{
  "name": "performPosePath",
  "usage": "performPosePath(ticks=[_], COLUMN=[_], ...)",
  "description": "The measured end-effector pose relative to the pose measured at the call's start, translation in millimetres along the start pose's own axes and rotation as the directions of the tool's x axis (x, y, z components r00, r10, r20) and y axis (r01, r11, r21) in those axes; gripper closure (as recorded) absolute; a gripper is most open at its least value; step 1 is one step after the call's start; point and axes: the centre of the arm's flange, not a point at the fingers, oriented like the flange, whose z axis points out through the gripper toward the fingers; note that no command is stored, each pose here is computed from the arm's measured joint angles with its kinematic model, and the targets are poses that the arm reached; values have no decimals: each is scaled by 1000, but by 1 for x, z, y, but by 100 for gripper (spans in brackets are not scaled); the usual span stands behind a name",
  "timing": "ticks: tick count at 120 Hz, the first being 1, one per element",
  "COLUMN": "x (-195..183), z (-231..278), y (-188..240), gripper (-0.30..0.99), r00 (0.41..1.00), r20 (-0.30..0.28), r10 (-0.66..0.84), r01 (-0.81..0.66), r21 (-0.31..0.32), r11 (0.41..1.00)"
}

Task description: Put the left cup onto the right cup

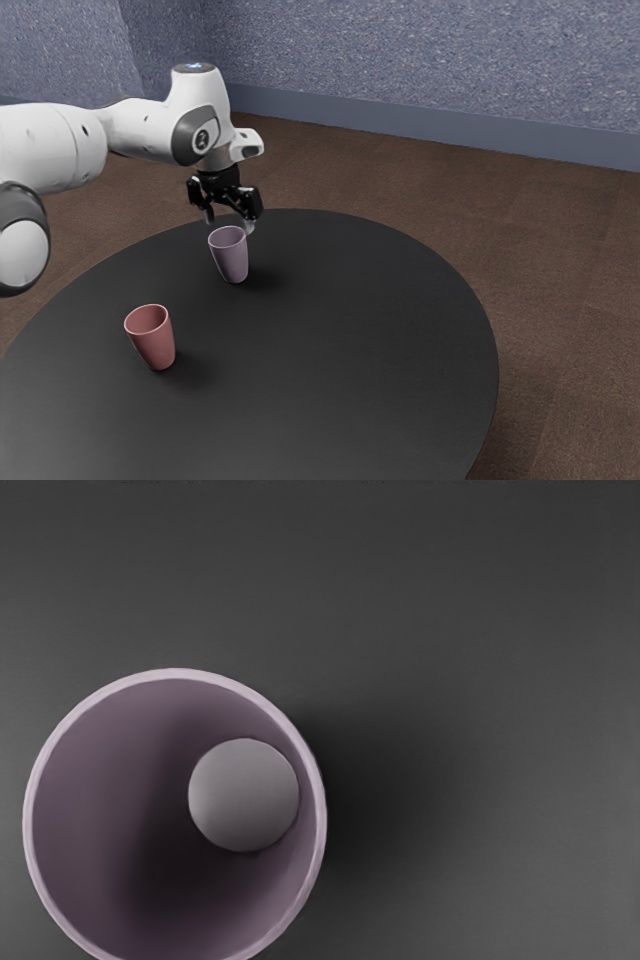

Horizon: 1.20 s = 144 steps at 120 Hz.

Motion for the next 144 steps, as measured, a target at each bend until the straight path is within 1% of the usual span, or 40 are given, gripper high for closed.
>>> performPosePath(ticks=[16,48,68,116,132,144], x=[6,8,13,16,17,21], z=[2,17,23,44,49,50], y=[6,8,8,-1,-1,-1], gripper=[0,0,0,0,0,0], r00=[1000,1000,1000,1000,1000,1000], r20=[-10,4,0,7,5,-8], r10=[7,8,9,6,10,13], r01=[-7,-8,-9,-6,-10,-13], r21=[-6,-7,-7,-6,-6,-6], r11=[1000,1000,1000,1000,1000,1000])
